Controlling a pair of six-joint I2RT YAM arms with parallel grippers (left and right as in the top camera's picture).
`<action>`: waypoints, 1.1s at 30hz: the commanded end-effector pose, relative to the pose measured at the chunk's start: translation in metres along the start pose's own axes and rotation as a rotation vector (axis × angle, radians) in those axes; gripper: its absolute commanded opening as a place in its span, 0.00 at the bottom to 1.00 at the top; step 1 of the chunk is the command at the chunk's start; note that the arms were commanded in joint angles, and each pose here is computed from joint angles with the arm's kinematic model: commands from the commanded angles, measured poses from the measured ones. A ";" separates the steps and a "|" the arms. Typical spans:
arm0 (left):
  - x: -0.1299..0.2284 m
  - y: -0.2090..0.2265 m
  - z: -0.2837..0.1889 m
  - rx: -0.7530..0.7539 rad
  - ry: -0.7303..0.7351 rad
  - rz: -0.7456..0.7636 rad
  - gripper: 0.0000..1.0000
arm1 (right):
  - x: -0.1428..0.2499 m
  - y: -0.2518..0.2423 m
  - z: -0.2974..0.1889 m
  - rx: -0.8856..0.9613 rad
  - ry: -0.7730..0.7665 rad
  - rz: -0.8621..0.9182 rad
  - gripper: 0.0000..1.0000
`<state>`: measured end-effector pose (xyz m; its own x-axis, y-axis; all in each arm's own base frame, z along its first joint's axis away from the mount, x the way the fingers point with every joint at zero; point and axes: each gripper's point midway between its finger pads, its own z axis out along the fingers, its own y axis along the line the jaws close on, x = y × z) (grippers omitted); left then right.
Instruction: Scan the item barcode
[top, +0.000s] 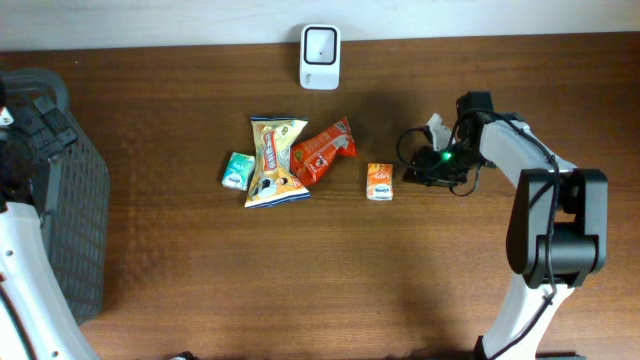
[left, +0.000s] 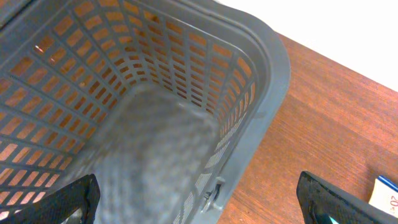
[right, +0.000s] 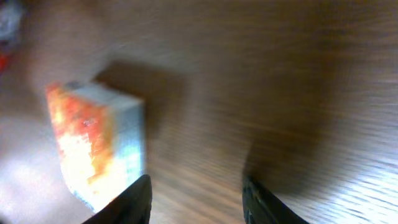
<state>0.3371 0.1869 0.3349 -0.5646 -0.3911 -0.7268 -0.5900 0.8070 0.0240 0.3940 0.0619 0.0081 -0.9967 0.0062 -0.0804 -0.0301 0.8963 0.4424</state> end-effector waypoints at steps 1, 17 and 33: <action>-0.001 0.002 0.002 -0.007 0.001 -0.012 0.99 | -0.001 -0.034 -0.009 0.210 0.018 0.044 0.48; -0.001 0.002 0.002 -0.007 0.001 -0.011 0.99 | 0.013 0.068 0.029 -0.081 0.065 -0.076 0.49; -0.001 0.002 0.002 -0.007 0.001 -0.012 0.99 | 0.008 0.108 -0.004 -0.348 0.021 -0.141 0.04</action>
<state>0.3370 0.1869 0.3348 -0.5648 -0.3912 -0.7266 -0.5900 0.8070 0.0241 0.3809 0.1412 0.0170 -0.9935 -0.0884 -0.0714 -0.1133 0.8177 0.5644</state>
